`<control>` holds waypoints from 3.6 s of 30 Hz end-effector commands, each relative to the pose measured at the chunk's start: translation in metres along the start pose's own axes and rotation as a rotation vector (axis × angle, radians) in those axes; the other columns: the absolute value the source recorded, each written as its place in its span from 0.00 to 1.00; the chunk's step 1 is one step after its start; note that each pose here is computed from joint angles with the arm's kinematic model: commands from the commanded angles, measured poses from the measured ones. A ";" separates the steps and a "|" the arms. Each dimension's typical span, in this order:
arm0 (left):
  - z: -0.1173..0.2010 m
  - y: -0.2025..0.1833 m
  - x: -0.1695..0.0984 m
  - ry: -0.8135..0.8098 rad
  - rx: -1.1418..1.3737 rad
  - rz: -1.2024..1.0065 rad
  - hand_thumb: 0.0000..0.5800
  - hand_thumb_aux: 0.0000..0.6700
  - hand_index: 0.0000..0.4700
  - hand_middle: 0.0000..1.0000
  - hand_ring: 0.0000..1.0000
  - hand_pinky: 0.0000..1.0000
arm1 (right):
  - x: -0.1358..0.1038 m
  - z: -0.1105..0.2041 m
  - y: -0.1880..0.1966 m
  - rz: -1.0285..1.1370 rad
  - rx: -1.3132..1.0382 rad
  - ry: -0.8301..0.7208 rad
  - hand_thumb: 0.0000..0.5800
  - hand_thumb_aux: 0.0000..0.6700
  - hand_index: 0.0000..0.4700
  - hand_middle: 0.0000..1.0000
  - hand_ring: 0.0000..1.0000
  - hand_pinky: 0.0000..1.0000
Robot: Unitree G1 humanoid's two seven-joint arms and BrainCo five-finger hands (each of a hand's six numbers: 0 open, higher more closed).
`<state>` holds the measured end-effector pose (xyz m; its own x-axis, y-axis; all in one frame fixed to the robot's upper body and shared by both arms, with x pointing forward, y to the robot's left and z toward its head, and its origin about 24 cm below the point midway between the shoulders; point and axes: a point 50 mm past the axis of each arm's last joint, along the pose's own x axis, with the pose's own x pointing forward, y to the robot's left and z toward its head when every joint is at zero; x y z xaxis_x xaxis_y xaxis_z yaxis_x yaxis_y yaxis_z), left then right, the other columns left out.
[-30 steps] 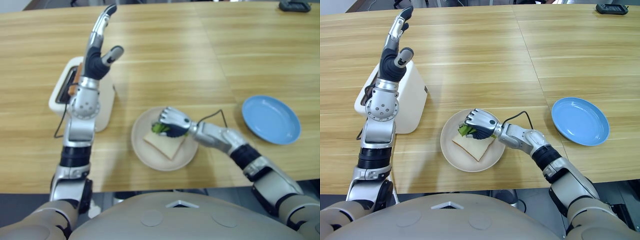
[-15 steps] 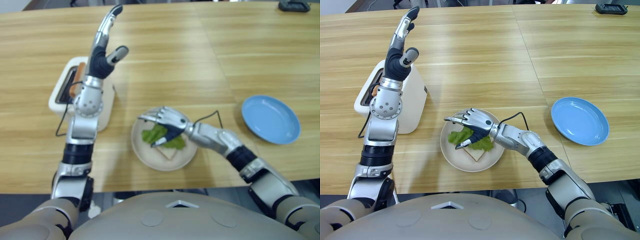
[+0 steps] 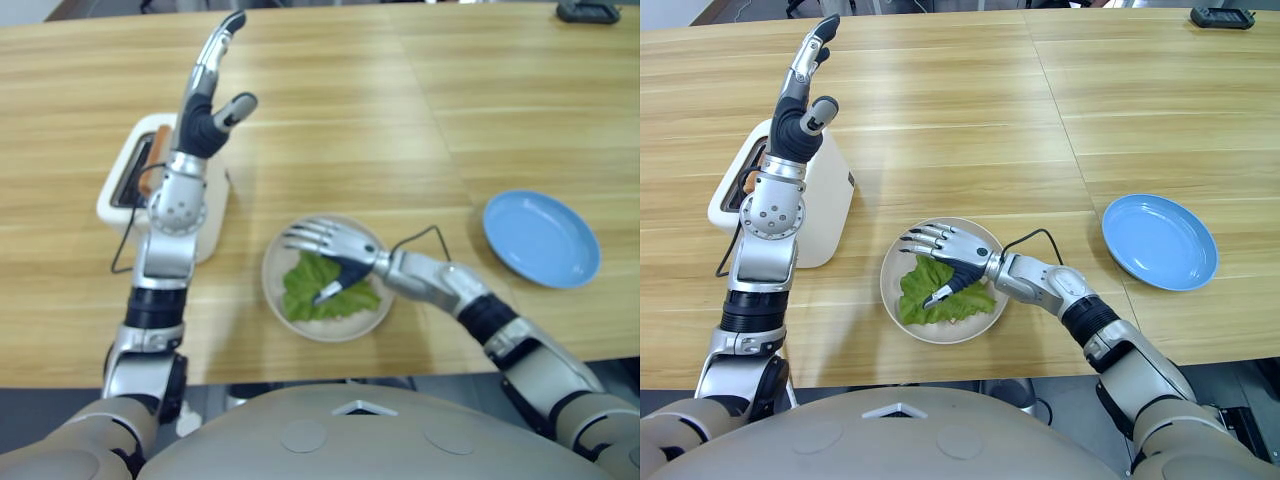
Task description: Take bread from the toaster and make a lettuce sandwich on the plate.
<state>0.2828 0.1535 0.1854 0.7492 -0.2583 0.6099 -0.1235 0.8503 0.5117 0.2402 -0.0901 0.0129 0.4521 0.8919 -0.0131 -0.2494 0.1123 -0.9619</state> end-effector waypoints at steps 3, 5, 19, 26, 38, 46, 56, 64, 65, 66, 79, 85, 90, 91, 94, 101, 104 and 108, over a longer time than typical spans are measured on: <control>-0.001 0.001 -0.001 0.009 0.004 -0.011 0.00 0.00 0.00 0.00 0.00 0.00 | -0.009 -0.007 0.002 0.057 -0.074 0.022 0.00 0.00 0.00 0.00 0.00 0.00; -0.001 0.002 -0.002 0.010 0.007 -0.011 0.00 0.00 0.00 0.00 0.00 0.00 | -0.011 -0.010 -0.001 0.059 -0.138 0.032 0.00 0.00 0.00 0.00 0.00 0.00; 0.000 0.004 -0.004 0.009 0.027 -0.009 0.00 0.00 0.00 0.00 0.00 0.00 | -0.030 -0.034 -0.032 -0.161 -0.798 0.187 0.00 0.00 0.00 0.00 0.00 0.00; -0.005 0.016 -0.008 0.029 0.080 -0.010 0.00 0.00 0.00 0.00 0.00 0.00 | -0.044 -0.042 -0.059 -0.291 -0.907 0.314 0.00 0.00 0.00 0.00 0.00 0.00; -0.029 0.096 -0.040 0.170 0.387 -0.085 0.00 0.00 0.00 0.00 0.00 0.00 | -0.101 -0.047 -0.101 -0.534 -0.801 0.514 0.00 0.00 0.00 0.00 0.00 0.00; -0.044 0.155 -0.066 0.397 0.593 -0.245 0.00 0.00 0.00 0.00 0.00 0.00 | -0.170 -0.050 -0.113 -0.627 -0.737 0.720 0.00 0.00 0.00 0.00 0.00 0.00; -0.050 0.154 -0.075 0.484 0.797 -0.557 0.00 0.00 0.00 0.00 0.00 0.00 | -0.175 -0.045 -0.099 -0.553 -0.692 0.724 0.00 0.00 0.00 0.00 0.00 0.00; -0.066 0.135 -0.100 0.673 0.752 -0.730 0.00 0.00 0.00 0.00 0.00 0.00 | -0.168 -0.044 -0.094 -0.539 -0.688 0.702 0.00 0.00 0.00 0.00 0.00 0.00; -0.067 0.135 -0.102 0.691 0.745 -0.736 0.00 0.00 0.00 0.00 0.00 0.00 | -0.169 -0.044 -0.095 -0.538 -0.690 0.702 0.00 0.00 0.00 0.00 0.00 0.00; -0.068 0.135 -0.103 0.708 0.742 -0.742 0.00 0.00 0.00 0.00 0.00 0.00 | -0.170 -0.043 -0.095 -0.537 -0.693 0.702 0.00 0.00 0.00 0.00 0.00 0.00; -0.067 0.127 -0.114 0.781 0.720 -0.823 0.00 0.00 0.00 0.00 0.00 0.00 | -0.172 -0.036 -0.094 -0.527 -0.704 0.711 0.00 0.00 0.00 0.00 0.00 0.00; -0.068 0.105 -0.107 0.736 0.680 -0.799 0.12 0.06 0.06 0.00 0.00 0.00 | -0.172 -0.038 -0.093 -0.524 -0.701 0.709 0.00 0.00 0.00 0.00 0.00 0.00; -0.074 0.090 -0.100 0.715 0.668 -0.776 0.26 0.14 0.14 0.00 0.00 0.00 | -0.172 -0.038 -0.091 -0.522 -0.696 0.712 0.00 0.00 0.00 0.00 0.00 0.00; -0.075 0.088 -0.100 0.715 0.671 -0.780 0.26 0.14 0.14 0.00 0.00 0.00 | -0.172 -0.038 -0.091 -0.522 -0.695 0.712 0.00 0.00 0.00 0.00 0.00 0.00; -0.082 0.077 -0.101 0.717 0.668 -0.790 0.48 0.28 0.27 0.00 0.00 0.00 | -0.172 -0.038 -0.090 -0.523 -0.692 0.715 0.00 0.00 0.00 0.00 0.00 0.00; -0.095 0.065 -0.103 0.734 0.658 -0.748 1.00 1.00 0.98 0.00 0.00 0.00 | -0.174 -0.037 -0.087 -0.522 -0.685 0.720 0.00 0.00 0.00 0.00 0.00 0.00; -0.098 0.062 -0.103 0.741 0.620 -0.714 1.00 1.00 0.98 0.00 0.00 0.00 | -0.174 -0.036 -0.085 -0.518 -0.681 0.721 0.00 0.00 0.00 0.00 0.00 0.00; -0.101 0.062 -0.103 0.761 0.552 -0.664 1.00 1.00 0.98 0.00 0.00 0.00 | -0.174 -0.036 -0.084 -0.515 -0.679 0.719 0.00 0.00 0.00 0.00 0.00 0.00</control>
<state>0.2669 0.2830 0.1211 0.9797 -0.0625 -0.1905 0.2000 0.2379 0.9505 0.2149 -0.2701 0.0899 0.8032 0.3222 0.5010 0.5453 -0.0591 -0.8362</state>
